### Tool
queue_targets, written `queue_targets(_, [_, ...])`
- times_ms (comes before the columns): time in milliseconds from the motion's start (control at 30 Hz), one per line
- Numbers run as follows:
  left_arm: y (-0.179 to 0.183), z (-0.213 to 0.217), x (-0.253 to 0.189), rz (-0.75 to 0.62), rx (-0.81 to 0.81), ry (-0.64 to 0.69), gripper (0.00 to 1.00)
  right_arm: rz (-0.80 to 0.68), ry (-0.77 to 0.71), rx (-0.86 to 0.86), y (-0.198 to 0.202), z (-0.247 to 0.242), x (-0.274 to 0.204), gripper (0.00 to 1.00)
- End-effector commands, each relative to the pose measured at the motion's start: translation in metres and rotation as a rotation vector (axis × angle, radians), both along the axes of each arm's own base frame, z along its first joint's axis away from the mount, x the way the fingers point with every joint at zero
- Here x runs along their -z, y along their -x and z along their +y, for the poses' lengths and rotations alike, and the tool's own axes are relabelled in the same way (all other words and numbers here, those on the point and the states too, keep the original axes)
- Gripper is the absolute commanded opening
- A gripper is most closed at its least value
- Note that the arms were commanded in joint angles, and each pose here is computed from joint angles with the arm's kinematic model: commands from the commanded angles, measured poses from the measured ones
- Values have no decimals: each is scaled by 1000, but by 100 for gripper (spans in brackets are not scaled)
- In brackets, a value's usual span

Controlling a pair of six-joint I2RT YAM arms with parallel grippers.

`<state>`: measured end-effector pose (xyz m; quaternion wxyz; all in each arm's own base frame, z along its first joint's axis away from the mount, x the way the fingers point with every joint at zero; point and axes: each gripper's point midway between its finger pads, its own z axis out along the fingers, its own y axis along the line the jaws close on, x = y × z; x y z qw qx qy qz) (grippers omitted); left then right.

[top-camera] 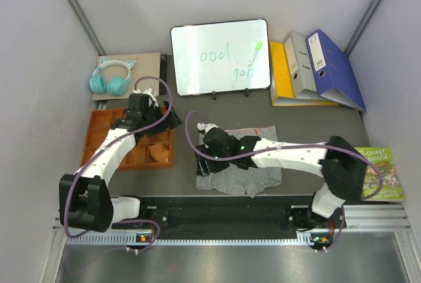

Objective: Roll the underwear
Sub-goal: Move the underwear to the center of the board.

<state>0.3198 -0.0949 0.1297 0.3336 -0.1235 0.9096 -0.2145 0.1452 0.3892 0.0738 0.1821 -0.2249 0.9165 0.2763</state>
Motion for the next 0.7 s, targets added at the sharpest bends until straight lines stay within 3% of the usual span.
queue_targets(0, [-4,-43,9,-9,74,13,95,-154,18,142,-31,-49,-59,63])
queue_targets(67, [-1,-67,20,11,113,20,95,-166,17,237,-52,-74,-65,64])
queue_targets(267, [4,-106,37,57,174,71,95,-68,10,453,-82,-146,-25,64])
queue_targets(667, [9,-128,55,211,295,94,97,19,103,648,-85,-217,20,64])
